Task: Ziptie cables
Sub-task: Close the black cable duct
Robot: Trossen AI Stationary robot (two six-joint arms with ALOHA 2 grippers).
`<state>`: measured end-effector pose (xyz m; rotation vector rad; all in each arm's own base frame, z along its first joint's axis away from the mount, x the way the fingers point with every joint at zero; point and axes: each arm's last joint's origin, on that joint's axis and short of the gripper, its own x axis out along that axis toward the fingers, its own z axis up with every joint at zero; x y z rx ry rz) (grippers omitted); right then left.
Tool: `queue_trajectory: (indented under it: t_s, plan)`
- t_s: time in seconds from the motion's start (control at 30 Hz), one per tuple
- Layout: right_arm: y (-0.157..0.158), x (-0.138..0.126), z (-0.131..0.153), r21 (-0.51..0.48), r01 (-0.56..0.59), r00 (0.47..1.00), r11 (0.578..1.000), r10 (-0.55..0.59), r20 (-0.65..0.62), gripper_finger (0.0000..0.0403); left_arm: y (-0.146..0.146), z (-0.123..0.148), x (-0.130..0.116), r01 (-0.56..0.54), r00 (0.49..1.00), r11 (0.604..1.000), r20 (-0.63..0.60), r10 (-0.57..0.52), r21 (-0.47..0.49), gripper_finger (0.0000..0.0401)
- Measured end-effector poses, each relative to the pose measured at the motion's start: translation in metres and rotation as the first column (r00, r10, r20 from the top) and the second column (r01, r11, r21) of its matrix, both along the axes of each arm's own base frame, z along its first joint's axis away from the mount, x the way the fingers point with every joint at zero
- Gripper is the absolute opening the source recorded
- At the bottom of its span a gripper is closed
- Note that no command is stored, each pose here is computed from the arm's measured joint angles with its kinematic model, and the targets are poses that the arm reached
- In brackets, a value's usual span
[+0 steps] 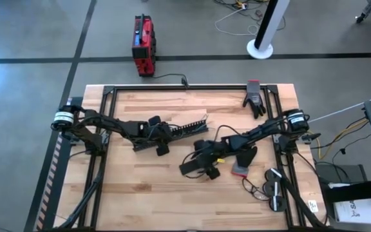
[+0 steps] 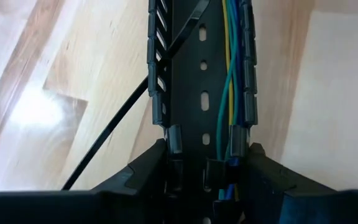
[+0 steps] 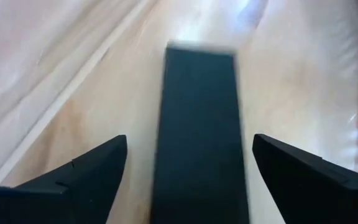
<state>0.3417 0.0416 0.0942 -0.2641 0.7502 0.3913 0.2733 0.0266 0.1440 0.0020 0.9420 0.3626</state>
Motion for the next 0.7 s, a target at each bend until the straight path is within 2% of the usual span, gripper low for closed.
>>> queue_trajectory:
  t_s: [0.17,0.27,0.4,0.5,0.7]
  plan:
    - [-0.011,-0.012,-0.01,0.081,0.026,0.985,0.996,-0.04,0.165,0.0328,0.0,0.001,0.002,0.0,1.0,1.0,0.016,0.0,-0.004,0.015]
    - [-0.013,-0.015,-0.025,0.095,0.018,0.987,0.995,-0.033,0.157,0.032,0.0,0.001,0.002,-0.005,1.0,1.0,0.017,0.005,-0.008,0.015]
    - [-0.012,-0.01,-0.047,0.176,-0.022,0.989,0.984,-0.004,0.146,0.0311,0.0,0.0,0.004,-0.008,1.0,1.0,0.025,0.008,-0.01,0.015]
    - [-0.014,-0.009,-0.059,0.186,-0.018,0.99,0.982,-0.008,0.137,0.0302,0.0,-0.001,0.004,-0.008,1.0,1.0,0.028,0.008,-0.021,0.0145]
    - [-0.024,-0.009,-0.065,0.19,-0.003,0.991,0.982,-0.022,0.13,0.0249,-0.001,0.0,0.005,-0.006,0.999,0.999,0.036,0.007,-0.033,0.0136]
